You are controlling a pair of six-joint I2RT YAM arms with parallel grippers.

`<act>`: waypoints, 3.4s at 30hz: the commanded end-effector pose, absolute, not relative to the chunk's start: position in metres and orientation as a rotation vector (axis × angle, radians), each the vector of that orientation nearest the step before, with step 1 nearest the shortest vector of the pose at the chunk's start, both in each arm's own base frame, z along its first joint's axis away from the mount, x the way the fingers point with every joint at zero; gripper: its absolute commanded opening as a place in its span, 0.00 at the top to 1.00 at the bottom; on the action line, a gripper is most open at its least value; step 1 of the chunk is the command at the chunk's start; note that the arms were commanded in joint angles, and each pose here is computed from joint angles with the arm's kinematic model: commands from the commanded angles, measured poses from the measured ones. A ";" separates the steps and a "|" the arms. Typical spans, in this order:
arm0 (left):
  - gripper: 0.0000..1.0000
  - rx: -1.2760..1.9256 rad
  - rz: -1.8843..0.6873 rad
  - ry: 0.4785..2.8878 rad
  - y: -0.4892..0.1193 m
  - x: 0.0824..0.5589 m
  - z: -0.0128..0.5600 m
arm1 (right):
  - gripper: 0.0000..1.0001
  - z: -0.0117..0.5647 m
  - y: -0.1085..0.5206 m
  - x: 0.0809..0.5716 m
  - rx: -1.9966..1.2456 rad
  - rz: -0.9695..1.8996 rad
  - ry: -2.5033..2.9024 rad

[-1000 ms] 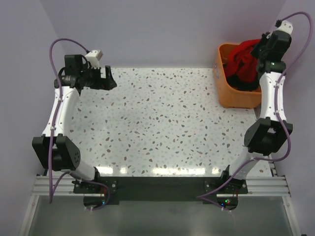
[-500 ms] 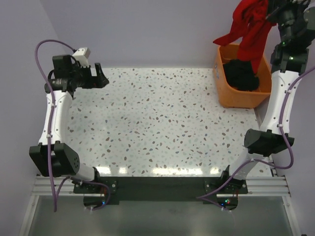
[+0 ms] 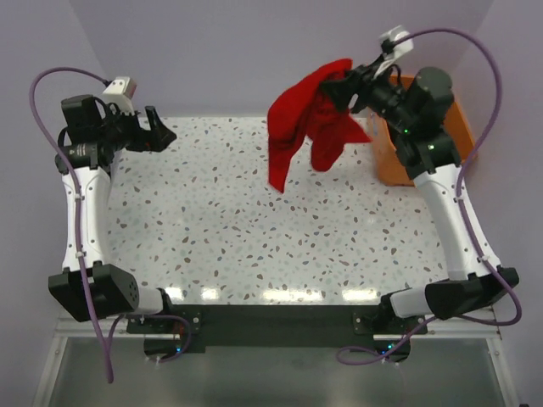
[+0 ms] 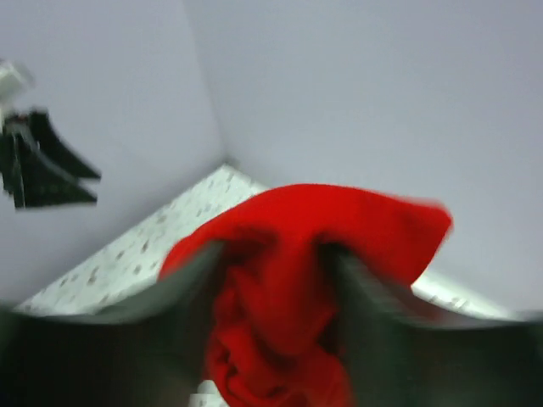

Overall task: Fold and stack the t-shirts
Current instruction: Move the tshirt to the center of the board, then flatten the tshirt out

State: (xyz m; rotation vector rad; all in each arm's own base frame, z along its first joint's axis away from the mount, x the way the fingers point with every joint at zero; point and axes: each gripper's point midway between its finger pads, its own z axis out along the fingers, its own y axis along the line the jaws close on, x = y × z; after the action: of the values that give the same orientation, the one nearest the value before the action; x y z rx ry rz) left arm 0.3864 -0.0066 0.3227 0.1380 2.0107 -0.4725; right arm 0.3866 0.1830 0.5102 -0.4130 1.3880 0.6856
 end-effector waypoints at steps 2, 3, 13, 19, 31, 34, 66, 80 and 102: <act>0.00 0.364 -0.500 1.961 -0.024 0.368 0.328 | 0.14 0.388 0.205 0.391 -0.572 0.651 1.687; 0.00 0.387 -0.496 1.972 -0.024 0.365 0.324 | 0.06 0.368 0.200 0.392 -0.578 0.619 1.757; 0.00 1.115 -0.464 2.161 -0.074 0.275 0.190 | 0.02 0.178 0.153 0.343 -1.018 0.530 2.354; 0.14 1.467 -0.565 2.186 -0.116 0.225 0.130 | 0.16 0.128 0.161 0.343 -1.029 0.584 2.534; 0.18 1.877 -0.538 2.032 -0.154 0.173 0.060 | 0.30 0.072 0.203 0.322 -1.111 0.493 2.578; 0.18 1.976 -0.534 1.939 -0.167 0.159 0.052 | 0.33 0.069 0.208 0.324 -1.097 0.502 2.574; 1.00 0.986 -0.325 1.955 -0.095 0.372 0.228 | 1.00 0.136 0.187 0.423 -0.881 0.438 2.447; 1.00 0.462 0.042 1.472 -0.005 0.449 0.462 | 1.00 0.392 0.150 0.494 -0.767 0.018 1.759; 1.00 1.131 -0.123 2.042 -0.026 0.275 0.196 | 0.21 0.164 0.133 0.290 -1.437 0.355 2.234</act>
State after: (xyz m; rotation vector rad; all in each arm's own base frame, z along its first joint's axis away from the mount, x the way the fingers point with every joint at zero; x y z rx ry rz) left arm 0.2944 -0.0323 0.2122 1.0389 1.9981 -0.1396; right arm 0.2825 0.1474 0.1677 -1.4632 2.2018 0.3481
